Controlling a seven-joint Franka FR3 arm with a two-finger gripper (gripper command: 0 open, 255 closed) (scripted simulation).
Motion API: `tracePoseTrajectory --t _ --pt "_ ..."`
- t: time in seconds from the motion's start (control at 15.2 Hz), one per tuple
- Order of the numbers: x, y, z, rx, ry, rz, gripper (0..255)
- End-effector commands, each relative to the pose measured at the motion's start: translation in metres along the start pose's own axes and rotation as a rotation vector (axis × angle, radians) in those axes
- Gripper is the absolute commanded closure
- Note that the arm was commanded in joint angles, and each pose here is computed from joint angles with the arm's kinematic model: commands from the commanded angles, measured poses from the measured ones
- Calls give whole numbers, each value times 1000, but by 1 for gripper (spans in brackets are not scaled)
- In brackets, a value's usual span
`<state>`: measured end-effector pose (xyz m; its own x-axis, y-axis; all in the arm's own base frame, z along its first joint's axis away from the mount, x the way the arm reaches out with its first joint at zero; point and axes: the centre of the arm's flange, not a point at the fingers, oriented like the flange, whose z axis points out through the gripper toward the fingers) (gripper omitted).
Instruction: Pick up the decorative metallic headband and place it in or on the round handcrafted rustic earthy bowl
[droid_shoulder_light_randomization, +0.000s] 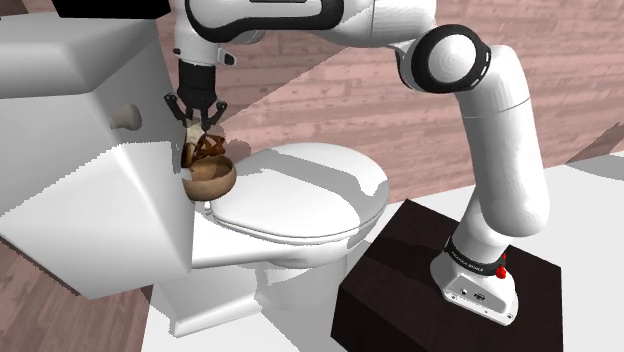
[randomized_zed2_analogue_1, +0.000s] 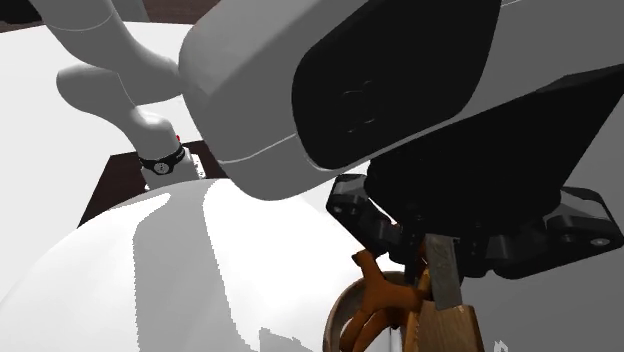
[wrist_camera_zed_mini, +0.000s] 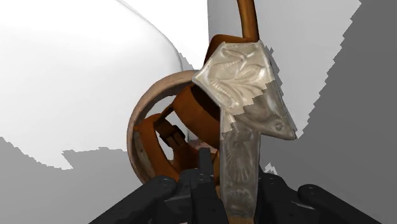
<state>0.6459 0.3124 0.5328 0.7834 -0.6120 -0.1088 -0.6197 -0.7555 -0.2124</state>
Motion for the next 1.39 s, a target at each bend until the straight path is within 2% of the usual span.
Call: tracePoseTrajectory --t 0.0,0.33,0.86,0.92,0.99,1.06,1.19,1.32 --pt "13 -23 7 161 63 5 255" --pt "16 -17 32 161 63 5 255" --pt "16 -17 34 161 63 5 255" --pt "22 -18 43 162 64 5 0" --pt "22 -13 42 163 64 7 0" --pt "27 -1 54 161 67 8 0" --pt "27 -16 53 163 64 8 0" --pt "15 -15 21 161 63 5 0"
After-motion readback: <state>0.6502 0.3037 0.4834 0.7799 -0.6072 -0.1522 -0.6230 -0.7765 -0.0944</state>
